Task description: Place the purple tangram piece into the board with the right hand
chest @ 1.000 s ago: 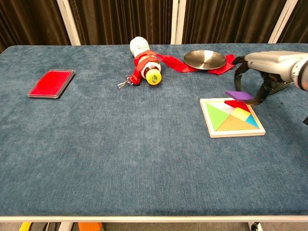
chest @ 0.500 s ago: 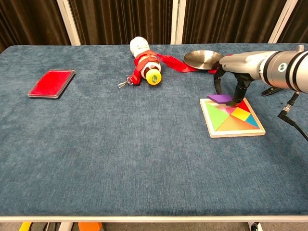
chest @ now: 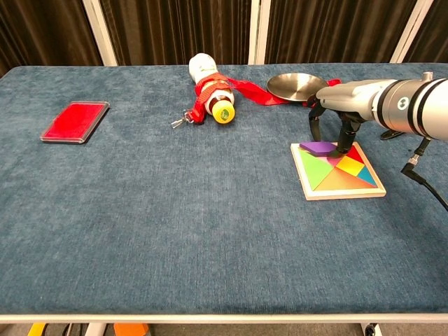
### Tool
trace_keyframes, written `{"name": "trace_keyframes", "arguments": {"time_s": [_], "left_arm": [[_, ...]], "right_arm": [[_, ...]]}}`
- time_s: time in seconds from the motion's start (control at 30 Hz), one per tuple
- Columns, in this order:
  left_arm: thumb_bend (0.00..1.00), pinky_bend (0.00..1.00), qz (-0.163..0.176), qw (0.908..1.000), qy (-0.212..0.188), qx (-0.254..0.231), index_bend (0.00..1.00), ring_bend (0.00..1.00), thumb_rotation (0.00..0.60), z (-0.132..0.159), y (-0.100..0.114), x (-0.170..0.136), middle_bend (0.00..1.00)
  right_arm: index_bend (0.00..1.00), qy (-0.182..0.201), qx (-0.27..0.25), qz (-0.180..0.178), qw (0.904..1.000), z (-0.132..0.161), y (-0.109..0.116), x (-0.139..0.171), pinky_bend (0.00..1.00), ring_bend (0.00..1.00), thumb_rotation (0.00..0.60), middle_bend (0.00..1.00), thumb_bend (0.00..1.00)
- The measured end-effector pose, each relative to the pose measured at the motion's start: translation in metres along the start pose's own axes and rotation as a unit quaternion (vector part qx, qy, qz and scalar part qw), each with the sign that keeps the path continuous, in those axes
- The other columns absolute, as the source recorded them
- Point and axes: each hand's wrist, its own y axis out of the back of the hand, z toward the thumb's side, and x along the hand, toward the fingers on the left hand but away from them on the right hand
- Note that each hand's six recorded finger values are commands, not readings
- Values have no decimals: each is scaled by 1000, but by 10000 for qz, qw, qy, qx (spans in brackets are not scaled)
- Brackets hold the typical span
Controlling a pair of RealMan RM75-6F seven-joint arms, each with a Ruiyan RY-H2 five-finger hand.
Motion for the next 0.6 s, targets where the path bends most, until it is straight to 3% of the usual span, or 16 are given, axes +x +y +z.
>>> {"name": "trace_keyframes", "arguments": {"time_s": [0.6], "left_arm": [[55, 44, 34, 10000, 37, -10, 127, 0, 600, -3, 1, -2, 76]], "right_arm": [[448, 18, 30, 57, 10000, -2, -4, -3, 0, 0, 600, 0, 195]]}}
